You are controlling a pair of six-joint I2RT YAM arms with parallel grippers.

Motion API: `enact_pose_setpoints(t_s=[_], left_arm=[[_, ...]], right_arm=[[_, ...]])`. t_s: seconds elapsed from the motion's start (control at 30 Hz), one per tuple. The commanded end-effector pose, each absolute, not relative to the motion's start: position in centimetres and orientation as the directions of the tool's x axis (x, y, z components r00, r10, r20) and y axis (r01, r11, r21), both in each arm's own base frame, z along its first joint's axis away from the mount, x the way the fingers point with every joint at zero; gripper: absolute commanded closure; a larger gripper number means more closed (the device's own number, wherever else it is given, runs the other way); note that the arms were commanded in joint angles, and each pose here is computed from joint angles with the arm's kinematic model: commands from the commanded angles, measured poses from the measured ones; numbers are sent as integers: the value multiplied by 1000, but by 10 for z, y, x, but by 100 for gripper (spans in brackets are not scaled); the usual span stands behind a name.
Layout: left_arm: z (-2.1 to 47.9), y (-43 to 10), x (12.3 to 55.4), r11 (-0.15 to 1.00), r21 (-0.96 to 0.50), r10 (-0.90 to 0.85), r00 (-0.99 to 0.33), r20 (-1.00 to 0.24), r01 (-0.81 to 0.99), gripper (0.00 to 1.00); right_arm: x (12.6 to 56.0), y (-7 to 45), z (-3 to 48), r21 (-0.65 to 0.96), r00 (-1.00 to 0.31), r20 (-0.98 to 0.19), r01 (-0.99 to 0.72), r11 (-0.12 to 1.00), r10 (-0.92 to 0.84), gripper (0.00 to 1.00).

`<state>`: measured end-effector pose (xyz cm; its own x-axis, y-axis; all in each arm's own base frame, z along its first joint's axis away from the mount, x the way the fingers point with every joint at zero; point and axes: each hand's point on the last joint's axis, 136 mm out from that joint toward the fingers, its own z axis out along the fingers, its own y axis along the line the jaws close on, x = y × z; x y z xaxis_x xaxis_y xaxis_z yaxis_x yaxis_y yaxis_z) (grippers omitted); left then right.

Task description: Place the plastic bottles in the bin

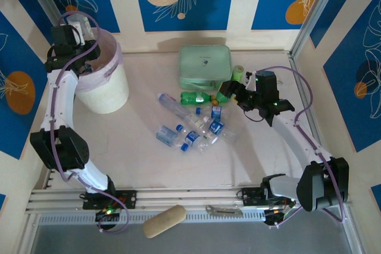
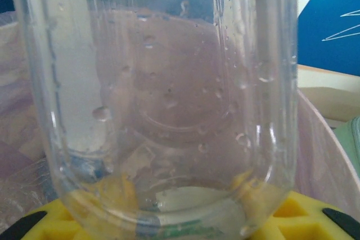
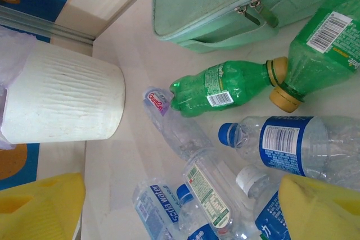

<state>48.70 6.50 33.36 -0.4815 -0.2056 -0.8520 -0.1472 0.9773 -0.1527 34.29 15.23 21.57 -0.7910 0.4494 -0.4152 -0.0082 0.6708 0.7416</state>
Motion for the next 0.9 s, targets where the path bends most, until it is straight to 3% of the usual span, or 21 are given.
enact_pose_setpoints(t_s=[0.0, 0.07, 0.13, 0.2, 0.5, 0.7, 0.87], left_arm=[[323, 73, 489, 973, -160, -223, -500, -837, -167, 53], [322, 73, 489, 972, -164, -228, -501, -835, -168, 44], [325, 73, 487, 971, -167, -232, -496, -837, -173, 26], [329, 74, 486, 969, -170, -237, -486, -841, -177, 18], [362, 55, 463, 955, -269, -298, -411, -862, -126, 5], [376, 1, 425, 914, -405, -368, -380, -848, 18, 2], [355, -53, 383, 889, -442, -355, -430, -830, 121, 1]], right_arm=[[339, 156, 213, 738, -801, -412, -15, 674, 434, 10], [339, 157, 213, 737, -802, -413, -16, 676, 431, 10], [339, 156, 213, 734, -800, -417, -17, 679, 430, 10], [339, 156, 214, 730, -800, -420, -17, 683, 429, 11], [340, 157, 211, 724, -801, -420, -13, 689, 426, 10], [344, 168, 202, 716, -820, -410, -17, 698, 400, 10], [347, 181, 194, 702, -840, -401, -25, 712, 366, 10]])
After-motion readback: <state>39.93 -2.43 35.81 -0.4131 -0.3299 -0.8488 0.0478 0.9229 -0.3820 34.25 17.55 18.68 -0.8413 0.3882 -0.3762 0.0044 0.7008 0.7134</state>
